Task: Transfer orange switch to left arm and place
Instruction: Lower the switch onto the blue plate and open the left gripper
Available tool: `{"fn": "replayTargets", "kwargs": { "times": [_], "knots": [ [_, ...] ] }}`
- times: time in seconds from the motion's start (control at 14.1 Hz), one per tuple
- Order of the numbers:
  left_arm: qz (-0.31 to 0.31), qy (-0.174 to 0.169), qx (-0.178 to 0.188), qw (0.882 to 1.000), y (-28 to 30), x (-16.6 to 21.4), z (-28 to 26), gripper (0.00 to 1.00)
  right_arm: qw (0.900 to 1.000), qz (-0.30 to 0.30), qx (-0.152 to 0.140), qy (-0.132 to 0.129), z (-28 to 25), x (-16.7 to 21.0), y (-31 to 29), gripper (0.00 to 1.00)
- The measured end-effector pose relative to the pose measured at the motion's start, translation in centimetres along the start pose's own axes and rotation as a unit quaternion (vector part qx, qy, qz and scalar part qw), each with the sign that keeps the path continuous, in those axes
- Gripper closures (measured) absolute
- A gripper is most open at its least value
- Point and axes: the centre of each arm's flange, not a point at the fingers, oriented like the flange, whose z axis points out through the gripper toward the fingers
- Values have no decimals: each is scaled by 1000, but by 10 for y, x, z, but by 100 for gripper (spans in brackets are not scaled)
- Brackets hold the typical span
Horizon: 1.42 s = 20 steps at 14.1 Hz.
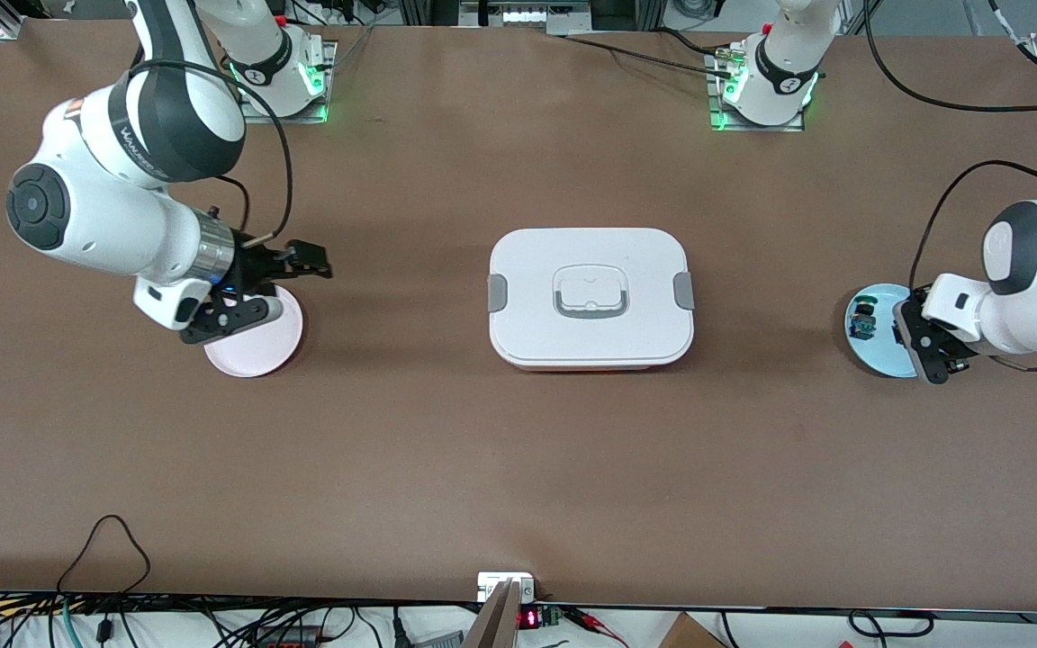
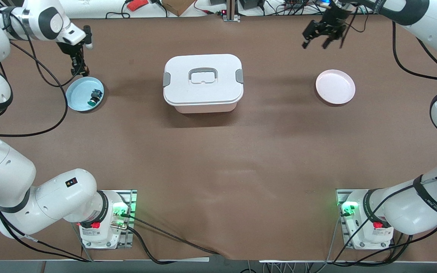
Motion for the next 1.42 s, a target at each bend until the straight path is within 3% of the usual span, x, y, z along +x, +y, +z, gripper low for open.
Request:
{"fn": "replayTargets", "kwargs": {
  "times": [0.14,0.36,0.5,0.64,0.71,1.0,1.14,1.42],
  "knots": [
    [51,17,8,999,-7,-24,28,59,997,10,-74,-19,-25,-8,27,0],
    [78,32,23,996,-9,-56,75,59,986,40,-164,7,-84,-14,86,0],
    [89,35,15,995,-6,-61,94,59,983,80,-160,29,-116,-23,135,0],
    [94,37,8,995,-2,-56,101,59,985,116,-118,48,-136,-37,171,0],
    [96,38,7,995,0,-54,103,54,985,129,-98,53,-143,-45,184,0],
    [87,39,7,995,-1,-61,101,17,985,132,-92,65,-134,-50,190,0],
    [64,33,-15,997,0,-60,86,0,985,128,-92,76,-120,-56,190,0],
    [-35,-6,-76,996,13,-22,-10,0,984,123,-90,89,-148,-77,177,0]
  ]
}}
